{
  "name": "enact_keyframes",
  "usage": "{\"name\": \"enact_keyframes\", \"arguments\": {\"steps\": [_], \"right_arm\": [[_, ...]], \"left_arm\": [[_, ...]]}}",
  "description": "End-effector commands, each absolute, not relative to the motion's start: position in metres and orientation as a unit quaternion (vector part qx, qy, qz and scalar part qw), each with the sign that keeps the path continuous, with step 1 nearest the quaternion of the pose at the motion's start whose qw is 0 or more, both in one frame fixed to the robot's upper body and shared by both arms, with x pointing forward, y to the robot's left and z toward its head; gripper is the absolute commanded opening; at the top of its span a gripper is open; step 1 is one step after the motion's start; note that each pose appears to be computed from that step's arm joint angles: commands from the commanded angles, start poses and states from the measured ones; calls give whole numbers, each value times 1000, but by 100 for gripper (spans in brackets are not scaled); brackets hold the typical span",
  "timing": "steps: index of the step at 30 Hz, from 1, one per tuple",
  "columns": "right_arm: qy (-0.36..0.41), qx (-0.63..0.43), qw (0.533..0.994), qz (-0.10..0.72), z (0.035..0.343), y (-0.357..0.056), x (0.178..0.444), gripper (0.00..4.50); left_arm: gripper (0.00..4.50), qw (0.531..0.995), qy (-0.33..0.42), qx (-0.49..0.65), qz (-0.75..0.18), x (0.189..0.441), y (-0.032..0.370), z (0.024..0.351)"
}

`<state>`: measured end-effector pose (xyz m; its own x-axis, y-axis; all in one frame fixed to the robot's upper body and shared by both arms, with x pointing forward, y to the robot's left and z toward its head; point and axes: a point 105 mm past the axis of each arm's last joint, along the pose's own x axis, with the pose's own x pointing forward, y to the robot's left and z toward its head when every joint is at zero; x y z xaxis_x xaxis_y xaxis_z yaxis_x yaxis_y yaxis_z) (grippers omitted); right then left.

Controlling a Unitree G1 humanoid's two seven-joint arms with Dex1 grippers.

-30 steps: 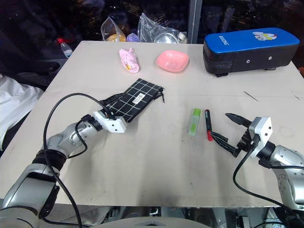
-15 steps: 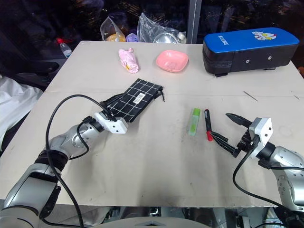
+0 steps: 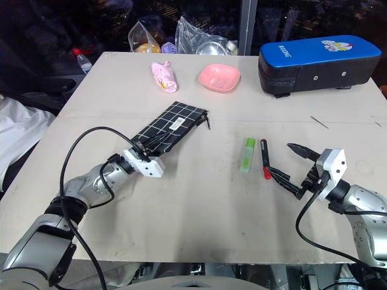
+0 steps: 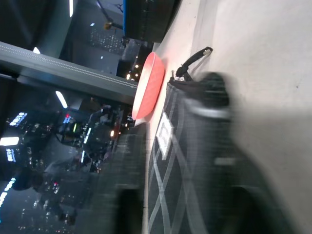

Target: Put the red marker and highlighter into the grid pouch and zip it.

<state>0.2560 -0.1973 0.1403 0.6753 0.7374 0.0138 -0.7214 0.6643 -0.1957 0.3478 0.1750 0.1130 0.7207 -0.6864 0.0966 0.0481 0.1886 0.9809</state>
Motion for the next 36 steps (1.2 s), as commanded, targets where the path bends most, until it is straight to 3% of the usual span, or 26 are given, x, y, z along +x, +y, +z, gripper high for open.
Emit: {"name": "enact_keyframes", "arguments": {"steps": [1, 6, 10, 13, 21, 26, 36], "right_arm": [[-66, -95, 906, 407, 149, -193, 256, 450], [-67, -96, 904, 411, 149, -192, 258, 450], [-76, -85, 903, 414, 154, -186, 263, 450], [-81, -77, 904, 413, 161, -177, 270, 450], [-18, -170, 919, 356, 159, -152, 316, 450], [36, -152, 933, 325, 159, -144, 346, 450], [119, -108, 906, 392, 155, -114, 369, 450]], "left_arm": [[2, 719, -277, 586, -250, 347, 177, 115], [2, 734, -268, 575, -242, 349, 181, 115], [2, 838, -234, 424, -250, 351, 172, 125], [2, 866, -228, 338, -289, 345, 158, 140], [2, 865, -223, 233, -383, 324, 121, 160], [2, 860, -208, 208, -417, 317, 110, 154], [2, 840, -194, 231, -451, 313, 102, 141]]}}
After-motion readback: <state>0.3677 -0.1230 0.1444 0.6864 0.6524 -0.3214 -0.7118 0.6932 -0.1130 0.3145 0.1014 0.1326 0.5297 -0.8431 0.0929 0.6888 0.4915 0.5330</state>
